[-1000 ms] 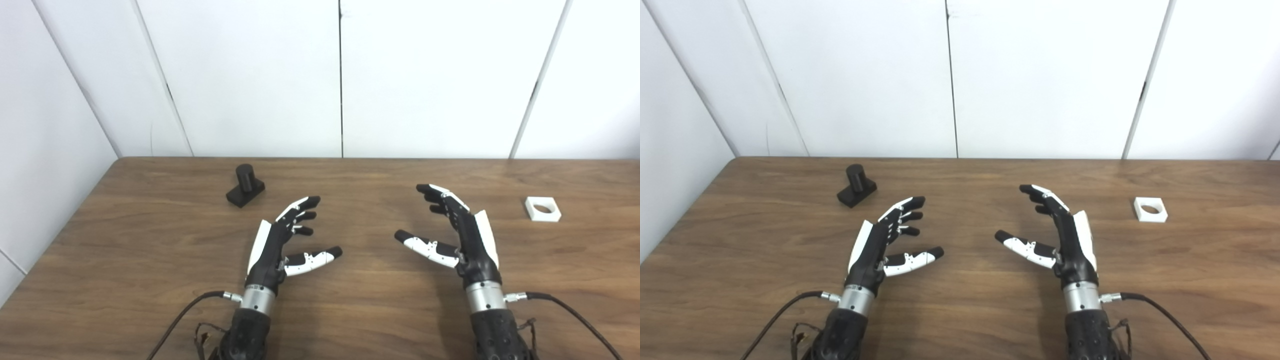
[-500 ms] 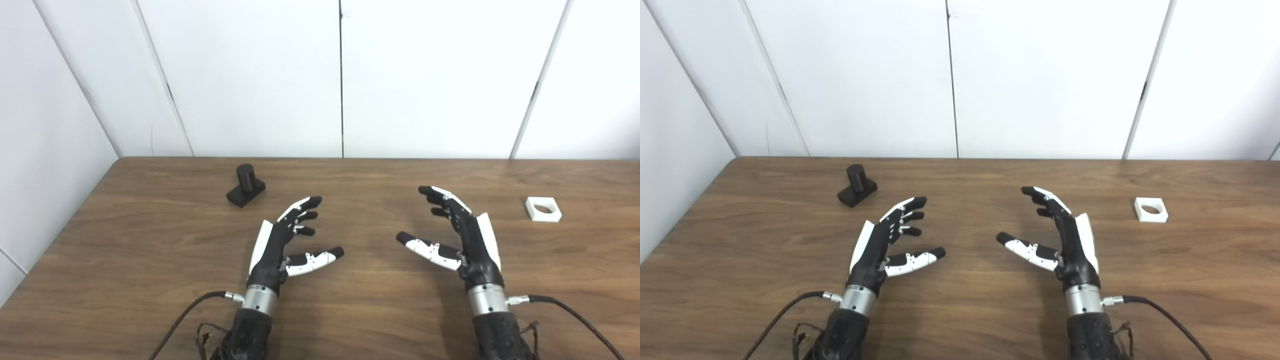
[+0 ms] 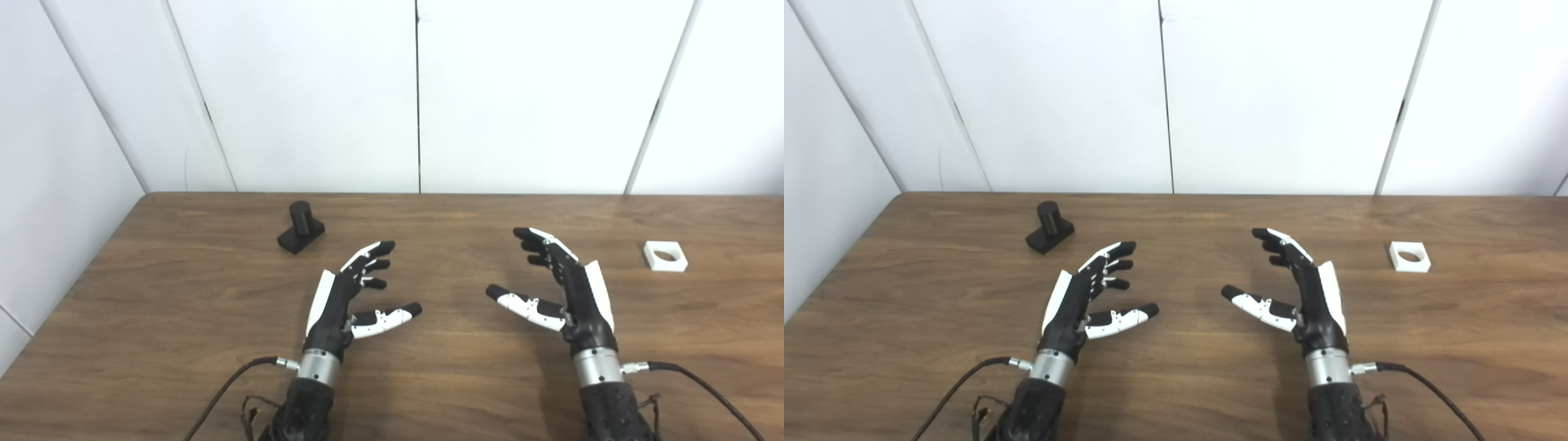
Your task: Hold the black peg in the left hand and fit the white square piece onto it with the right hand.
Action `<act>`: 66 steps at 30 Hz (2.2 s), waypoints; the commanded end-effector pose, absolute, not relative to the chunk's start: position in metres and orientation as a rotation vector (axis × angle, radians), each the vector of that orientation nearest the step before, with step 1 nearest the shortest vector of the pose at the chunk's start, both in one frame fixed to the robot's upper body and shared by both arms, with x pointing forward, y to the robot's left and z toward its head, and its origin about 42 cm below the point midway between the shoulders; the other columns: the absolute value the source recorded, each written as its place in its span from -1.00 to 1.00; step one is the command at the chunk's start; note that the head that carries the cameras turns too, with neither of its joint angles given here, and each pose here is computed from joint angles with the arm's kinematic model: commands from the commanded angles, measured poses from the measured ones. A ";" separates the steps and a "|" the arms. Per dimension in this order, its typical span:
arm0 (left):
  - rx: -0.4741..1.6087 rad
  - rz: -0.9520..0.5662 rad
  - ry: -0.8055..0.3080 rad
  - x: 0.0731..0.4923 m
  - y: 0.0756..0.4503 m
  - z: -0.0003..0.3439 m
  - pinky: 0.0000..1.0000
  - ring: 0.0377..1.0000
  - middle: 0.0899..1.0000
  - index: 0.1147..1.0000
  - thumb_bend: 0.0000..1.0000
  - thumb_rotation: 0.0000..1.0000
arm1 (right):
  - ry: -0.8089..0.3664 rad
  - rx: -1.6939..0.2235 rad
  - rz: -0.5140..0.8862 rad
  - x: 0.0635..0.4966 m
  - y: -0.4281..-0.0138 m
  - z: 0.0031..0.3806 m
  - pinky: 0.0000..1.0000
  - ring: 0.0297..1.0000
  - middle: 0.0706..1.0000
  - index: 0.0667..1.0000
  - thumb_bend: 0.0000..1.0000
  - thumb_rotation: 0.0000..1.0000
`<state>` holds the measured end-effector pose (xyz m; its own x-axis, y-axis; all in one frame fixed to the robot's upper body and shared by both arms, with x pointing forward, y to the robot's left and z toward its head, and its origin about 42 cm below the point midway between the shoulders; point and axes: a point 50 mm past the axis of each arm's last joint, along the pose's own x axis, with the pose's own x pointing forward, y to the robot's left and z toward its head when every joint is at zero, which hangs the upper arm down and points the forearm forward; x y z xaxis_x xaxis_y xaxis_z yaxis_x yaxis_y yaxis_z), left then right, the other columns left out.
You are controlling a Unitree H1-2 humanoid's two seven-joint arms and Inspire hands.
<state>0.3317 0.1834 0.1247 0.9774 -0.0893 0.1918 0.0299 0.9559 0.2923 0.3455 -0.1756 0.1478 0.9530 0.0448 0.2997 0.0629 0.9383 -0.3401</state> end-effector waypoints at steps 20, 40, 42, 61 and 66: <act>0.291 -0.052 -0.288 0.339 0.168 0.141 0.32 0.57 0.64 0.55 0.45 -0.77 | -0.327 -0.363 -0.025 0.342 -0.191 0.147 0.50 0.60 0.60 0.49 0.32 -0.61; 0.272 -0.037 -0.278 0.339 0.163 0.137 0.28 0.55 0.63 0.52 0.49 -0.80 | -0.324 -0.350 -0.028 0.340 -0.198 0.147 0.38 0.56 0.61 0.50 0.34 -0.61; 0.272 -0.036 -0.280 0.339 0.163 0.137 0.29 0.55 0.63 0.52 0.48 -0.81 | -0.326 -0.344 -0.028 0.339 -0.197 0.146 0.38 0.57 0.61 0.50 0.34 -0.63; 0.728 0.230 -0.373 0.356 0.233 0.202 0.40 0.63 0.67 0.42 0.45 -0.51 | -0.329 -0.332 -0.035 0.338 -0.196 0.145 0.37 0.57 0.61 0.49 0.34 -0.63; 0.805 0.256 -0.389 0.368 0.256 0.217 0.38 0.63 0.65 0.37 0.50 -0.55 | -0.335 -0.349 -0.045 0.340 -0.199 0.145 0.34 0.54 0.58 0.48 0.34 -0.63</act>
